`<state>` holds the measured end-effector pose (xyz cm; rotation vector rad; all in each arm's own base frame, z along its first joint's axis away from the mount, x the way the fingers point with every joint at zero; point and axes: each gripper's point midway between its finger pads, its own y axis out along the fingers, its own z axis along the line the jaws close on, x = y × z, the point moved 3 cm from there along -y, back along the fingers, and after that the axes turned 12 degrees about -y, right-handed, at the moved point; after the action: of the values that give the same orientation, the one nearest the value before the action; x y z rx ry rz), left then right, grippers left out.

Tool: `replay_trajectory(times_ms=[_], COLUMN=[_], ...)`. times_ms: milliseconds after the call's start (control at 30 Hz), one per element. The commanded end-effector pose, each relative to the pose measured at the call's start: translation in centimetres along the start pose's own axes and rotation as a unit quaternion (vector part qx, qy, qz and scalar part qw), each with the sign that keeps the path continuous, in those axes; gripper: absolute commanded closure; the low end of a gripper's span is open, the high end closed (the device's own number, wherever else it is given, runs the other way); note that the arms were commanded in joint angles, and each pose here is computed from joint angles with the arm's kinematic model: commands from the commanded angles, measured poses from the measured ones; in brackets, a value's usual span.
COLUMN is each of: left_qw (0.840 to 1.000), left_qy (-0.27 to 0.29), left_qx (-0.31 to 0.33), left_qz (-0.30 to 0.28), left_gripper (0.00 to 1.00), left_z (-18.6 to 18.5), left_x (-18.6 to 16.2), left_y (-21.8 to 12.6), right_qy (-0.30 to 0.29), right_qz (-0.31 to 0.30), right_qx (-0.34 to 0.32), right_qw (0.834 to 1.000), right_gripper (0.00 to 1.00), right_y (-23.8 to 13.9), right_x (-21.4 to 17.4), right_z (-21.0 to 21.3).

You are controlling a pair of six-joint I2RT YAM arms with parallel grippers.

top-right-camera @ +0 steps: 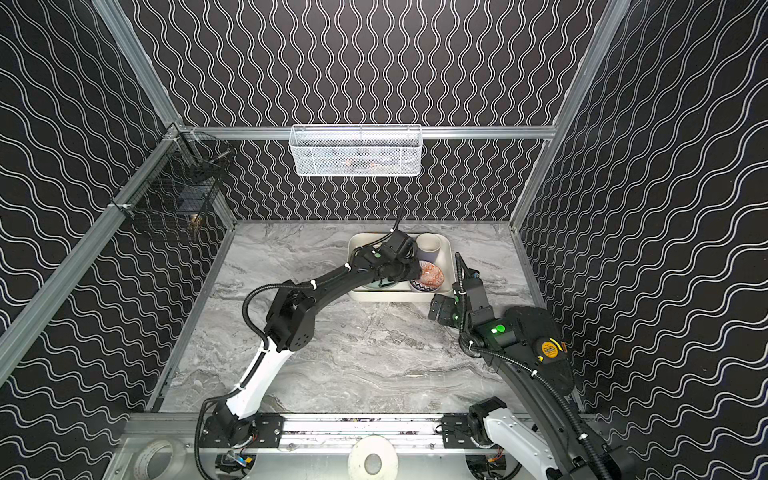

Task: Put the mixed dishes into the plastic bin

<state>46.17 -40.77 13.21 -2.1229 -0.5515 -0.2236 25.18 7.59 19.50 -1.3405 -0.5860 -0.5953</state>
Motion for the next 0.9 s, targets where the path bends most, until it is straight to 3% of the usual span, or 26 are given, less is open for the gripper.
replay_trajectory(times_ms=[0, 367, 667, 733, 833, 867], left_qw=[1.000, 1.000, 1.000, 1.000, 0.997, 0.995], left_qy=[0.006, 0.003, 0.013, 0.025, 0.056, 0.067], left_qx=[0.003, 0.005, -0.006, -0.008, 0.020, 0.042], left_qz=[-0.007, 0.006, -0.002, -0.011, -0.049, -0.068], left_gripper=[0.51, 0.48, 0.45, 0.35, 0.05, 0.02], left_z=[0.1, 0.6, -0.2, -0.6, 0.3, 1.2], left_x=[0.3, -0.4, 0.0, 0.3, 1.0, 1.3], left_y=[-0.5, -0.3, -2.5, -4.1, -7.6, -8.9], right_qy=[-0.001, 0.001, 0.001, 0.002, 0.002, 0.002], right_qz=[-0.012, -0.014, -0.015, -0.020, -0.028, -0.031], right_qx=[0.007, 0.001, 0.004, 0.004, -0.003, -0.008], right_qw=[1.000, 1.000, 1.000, 1.000, 1.000, 0.999], right_gripper=[0.01, 0.01, 0.01, 0.01, 0.01, 0.01], right_y=[-0.2, -0.6, -0.9, -1.2, -1.4, -1.4], right_x=[0.6, 0.6, 0.8, 1.1, 1.4, 1.5], right_z=[0.2, 0.0, 0.1, 0.1, -0.1, -0.2])
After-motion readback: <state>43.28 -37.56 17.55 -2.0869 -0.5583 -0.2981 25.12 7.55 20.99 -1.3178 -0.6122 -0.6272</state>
